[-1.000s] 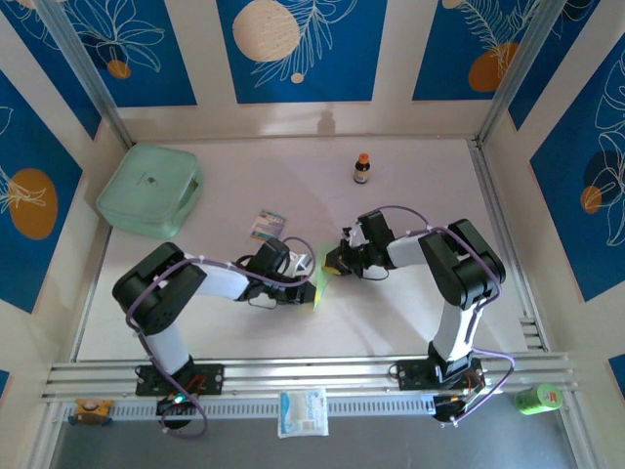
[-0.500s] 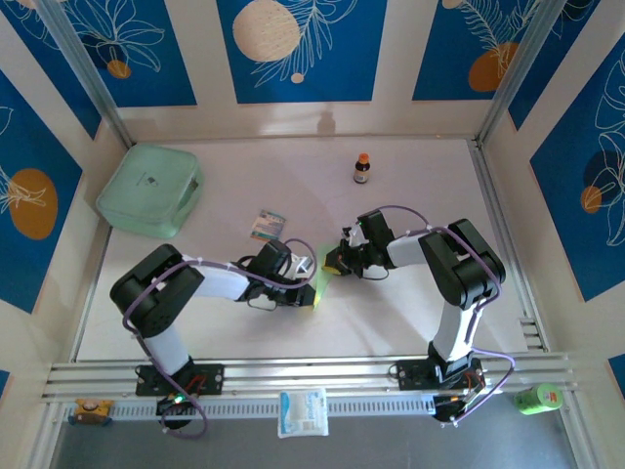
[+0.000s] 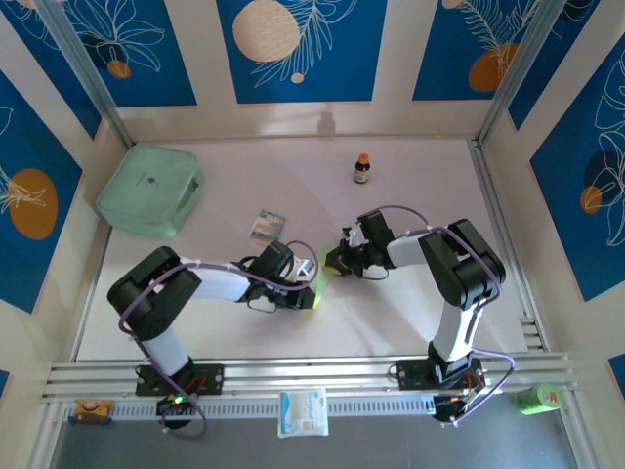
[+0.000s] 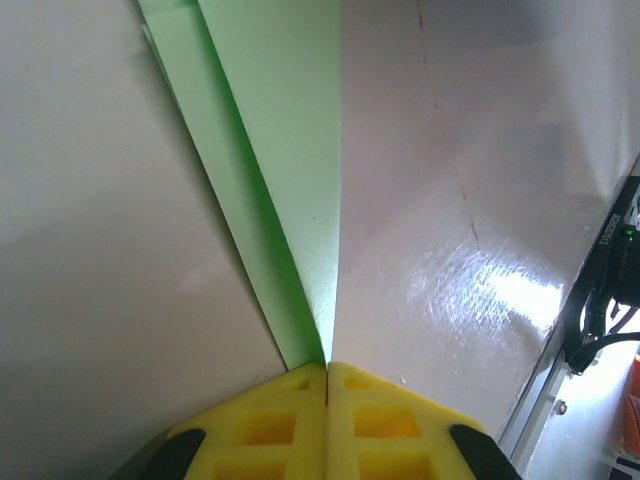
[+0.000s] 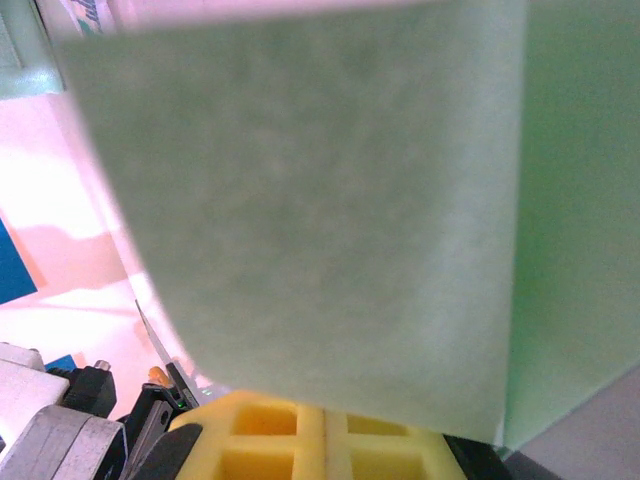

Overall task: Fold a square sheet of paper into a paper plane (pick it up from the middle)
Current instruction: Fold the wing for the fifth time at the center of the table.

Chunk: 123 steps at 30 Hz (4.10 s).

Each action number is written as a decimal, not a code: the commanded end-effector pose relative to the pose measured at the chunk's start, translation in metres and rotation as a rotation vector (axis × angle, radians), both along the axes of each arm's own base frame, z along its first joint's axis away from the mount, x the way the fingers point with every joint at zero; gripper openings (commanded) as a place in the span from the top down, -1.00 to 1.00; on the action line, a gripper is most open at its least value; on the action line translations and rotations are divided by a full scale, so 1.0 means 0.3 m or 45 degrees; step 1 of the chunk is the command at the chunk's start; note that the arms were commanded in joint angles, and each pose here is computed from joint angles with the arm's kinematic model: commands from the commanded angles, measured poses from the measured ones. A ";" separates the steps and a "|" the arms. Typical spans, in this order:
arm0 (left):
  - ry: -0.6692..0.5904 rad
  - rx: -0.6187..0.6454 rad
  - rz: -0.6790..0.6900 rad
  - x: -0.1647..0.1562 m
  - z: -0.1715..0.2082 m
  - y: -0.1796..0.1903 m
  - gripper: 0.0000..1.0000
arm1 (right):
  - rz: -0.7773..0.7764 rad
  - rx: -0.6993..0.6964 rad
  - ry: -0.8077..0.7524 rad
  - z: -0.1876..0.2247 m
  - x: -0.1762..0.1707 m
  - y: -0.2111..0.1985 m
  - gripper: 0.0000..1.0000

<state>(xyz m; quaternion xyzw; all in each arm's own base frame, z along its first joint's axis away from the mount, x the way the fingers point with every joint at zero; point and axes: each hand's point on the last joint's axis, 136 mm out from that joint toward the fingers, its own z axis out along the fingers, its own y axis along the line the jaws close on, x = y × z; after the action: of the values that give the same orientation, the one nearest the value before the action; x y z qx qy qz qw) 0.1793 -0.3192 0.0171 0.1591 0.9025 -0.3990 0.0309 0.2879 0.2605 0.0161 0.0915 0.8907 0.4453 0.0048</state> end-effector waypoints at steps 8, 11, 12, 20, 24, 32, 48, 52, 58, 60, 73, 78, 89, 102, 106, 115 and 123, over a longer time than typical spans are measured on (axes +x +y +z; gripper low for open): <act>0.286 0.269 -0.071 -0.219 -0.132 0.153 1.00 | -0.088 -0.250 0.161 -0.154 -0.068 -0.105 0.91; 0.298 0.268 -0.070 -0.231 -0.131 0.159 1.00 | -0.087 -0.248 0.161 -0.152 -0.069 -0.104 0.91; 0.294 0.267 -0.065 -0.234 -0.131 0.162 0.99 | -0.088 -0.248 0.157 -0.152 -0.067 -0.104 0.91; 0.238 0.199 -0.044 -0.218 -0.071 0.142 0.96 | -0.082 -0.244 0.155 -0.149 -0.068 -0.099 0.91; 0.112 0.138 0.000 -0.172 0.016 0.128 0.97 | -0.084 -0.240 0.154 -0.147 -0.066 -0.098 0.91; -0.127 -0.061 0.086 0.006 0.218 0.016 1.00 | -0.085 -0.240 0.151 -0.146 -0.069 -0.098 0.91; -0.055 -0.149 0.086 0.187 0.139 -0.190 1.00 | -0.078 -0.240 0.159 -0.149 -0.077 -0.093 0.91; -0.027 -0.120 0.075 0.185 0.101 -0.190 0.99 | -0.082 -0.245 0.158 -0.148 -0.077 -0.096 0.91; 0.004 -0.027 0.084 0.161 0.023 -0.143 0.99 | -0.085 -0.249 0.159 -0.149 -0.078 -0.097 0.91; 0.022 -0.008 0.085 0.146 0.003 -0.125 0.99 | -0.083 -0.252 0.162 -0.151 -0.080 -0.098 0.91; 0.143 -0.022 0.087 0.039 -0.033 -0.062 0.97 | -0.089 -0.263 0.168 -0.158 -0.080 -0.107 0.91; 0.183 -0.008 0.050 -0.009 -0.016 -0.036 0.95 | -0.092 -0.264 0.165 -0.156 -0.076 -0.108 0.91; 0.202 0.097 0.036 -0.142 -0.043 0.077 0.98 | -0.091 -0.263 0.166 -0.150 -0.075 -0.107 0.91; -0.083 -0.107 0.114 0.125 0.152 -0.057 0.94 | -0.096 -0.259 0.167 -0.156 -0.078 -0.106 0.91; -0.106 -0.083 0.141 0.195 0.125 -0.096 0.93 | -0.094 -0.251 0.164 -0.153 -0.075 -0.102 0.91; -0.145 0.055 0.180 0.265 0.040 -0.090 0.91 | -0.096 -0.236 0.159 -0.143 -0.075 -0.101 0.91; -0.024 0.204 0.182 0.171 -0.104 0.005 1.00 | -0.094 -0.211 0.143 -0.122 -0.062 -0.090 0.90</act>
<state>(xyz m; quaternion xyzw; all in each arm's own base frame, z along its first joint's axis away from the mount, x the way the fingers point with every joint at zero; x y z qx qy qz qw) 0.2504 -0.3433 0.0204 0.1109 0.9176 -0.3688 0.0980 0.2887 0.2601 0.0161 0.0942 0.8951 0.4356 0.0135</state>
